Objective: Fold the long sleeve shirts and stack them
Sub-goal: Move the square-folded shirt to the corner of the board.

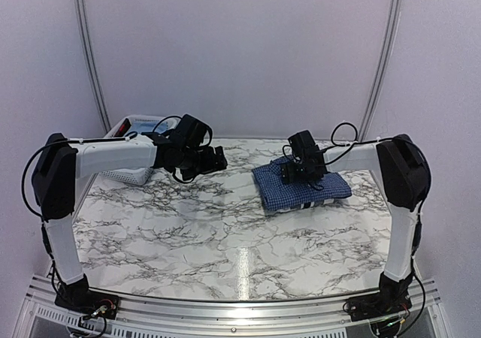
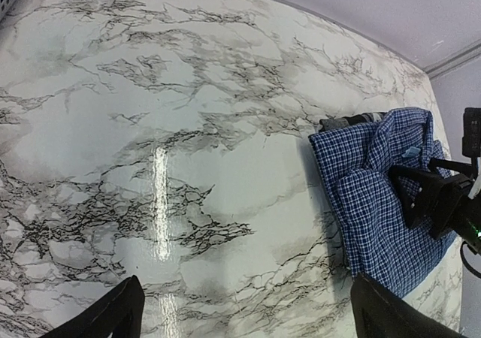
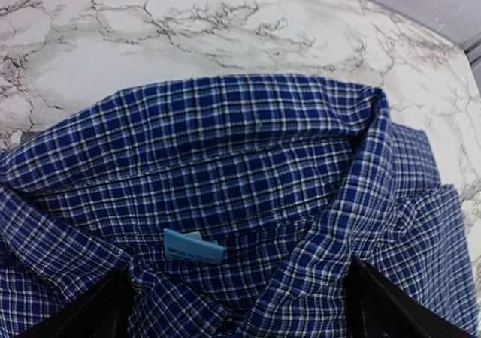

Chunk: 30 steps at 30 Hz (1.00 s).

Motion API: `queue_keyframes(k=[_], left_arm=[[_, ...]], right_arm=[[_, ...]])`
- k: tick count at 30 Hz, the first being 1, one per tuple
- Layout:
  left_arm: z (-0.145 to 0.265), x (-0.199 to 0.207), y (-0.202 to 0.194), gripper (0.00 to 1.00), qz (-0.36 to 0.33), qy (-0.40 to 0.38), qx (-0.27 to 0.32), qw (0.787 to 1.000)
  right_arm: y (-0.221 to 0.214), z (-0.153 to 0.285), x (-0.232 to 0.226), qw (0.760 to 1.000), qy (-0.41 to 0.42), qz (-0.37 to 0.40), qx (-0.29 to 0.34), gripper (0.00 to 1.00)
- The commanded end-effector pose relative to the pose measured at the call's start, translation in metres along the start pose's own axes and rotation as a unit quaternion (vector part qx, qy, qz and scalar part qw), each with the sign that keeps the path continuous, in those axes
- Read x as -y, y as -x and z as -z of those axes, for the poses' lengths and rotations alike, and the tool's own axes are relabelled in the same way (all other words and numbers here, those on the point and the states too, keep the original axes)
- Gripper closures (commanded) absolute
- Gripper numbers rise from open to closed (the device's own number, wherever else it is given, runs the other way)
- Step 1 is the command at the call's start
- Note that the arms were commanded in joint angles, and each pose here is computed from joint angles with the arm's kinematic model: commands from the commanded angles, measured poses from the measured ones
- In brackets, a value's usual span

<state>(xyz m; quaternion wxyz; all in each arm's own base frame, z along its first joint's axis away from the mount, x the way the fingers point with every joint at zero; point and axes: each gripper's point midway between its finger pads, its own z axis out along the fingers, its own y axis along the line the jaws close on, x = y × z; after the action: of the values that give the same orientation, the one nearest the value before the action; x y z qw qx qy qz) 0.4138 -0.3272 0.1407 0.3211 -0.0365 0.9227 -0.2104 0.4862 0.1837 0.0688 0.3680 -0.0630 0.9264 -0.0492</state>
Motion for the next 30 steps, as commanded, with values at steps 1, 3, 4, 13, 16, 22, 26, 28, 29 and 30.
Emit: queue_keyframes(k=[1,3,4,13,16,22,26,28,29,30], left_arm=[[0.011,0.008,0.015,0.01,-0.001,-0.025,0.015,1.000],[0.011,0.007,0.015,0.01,-0.001,-0.026,0.013,1.000],[0.010,0.006,0.015,0.01,-0.002,-0.026,0.012,1.000],[0.010,0.008,0.008,0.01,0.004,-0.041,-0.006,0.999],[0.014,0.010,0.004,0.01,0.008,-0.049,-0.014,0.999],[0.031,0.012,-0.004,0.01,0.012,-0.067,-0.025,0.997],[0.042,0.011,-0.007,0.01,0.008,-0.077,-0.028,0.997],[0.046,0.010,-0.011,0.01,0.006,-0.080,-0.031,0.996],[0.048,0.010,-0.012,0.01,0.005,-0.081,-0.032,0.996],[0.049,0.009,-0.013,0.01,0.005,-0.083,-0.033,0.996]], right_arm=[[-0.022,0.005,0.001,0.999,0.009,-0.035,-0.011,0.04],[-0.029,0.008,0.006,0.998,0.014,-0.052,-0.015,0.04],[-0.033,0.010,0.010,0.998,0.014,-0.061,-0.016,0.04],[-0.080,0.043,0.058,0.992,-0.011,-0.120,-0.033,0.04],[-0.099,0.057,0.078,0.989,-0.021,-0.141,-0.038,0.04],[-0.126,0.087,0.109,0.984,-0.032,-0.170,-0.042,0.04],[-0.130,0.111,0.121,0.982,-0.041,-0.179,-0.035,0.03],[-0.131,0.122,0.127,0.982,-0.049,-0.182,-0.030,0.02],[-0.129,0.128,0.129,0.982,-0.050,-0.182,-0.027,0.02],[-0.125,0.134,0.131,0.982,-0.049,-0.183,-0.022,0.02]])
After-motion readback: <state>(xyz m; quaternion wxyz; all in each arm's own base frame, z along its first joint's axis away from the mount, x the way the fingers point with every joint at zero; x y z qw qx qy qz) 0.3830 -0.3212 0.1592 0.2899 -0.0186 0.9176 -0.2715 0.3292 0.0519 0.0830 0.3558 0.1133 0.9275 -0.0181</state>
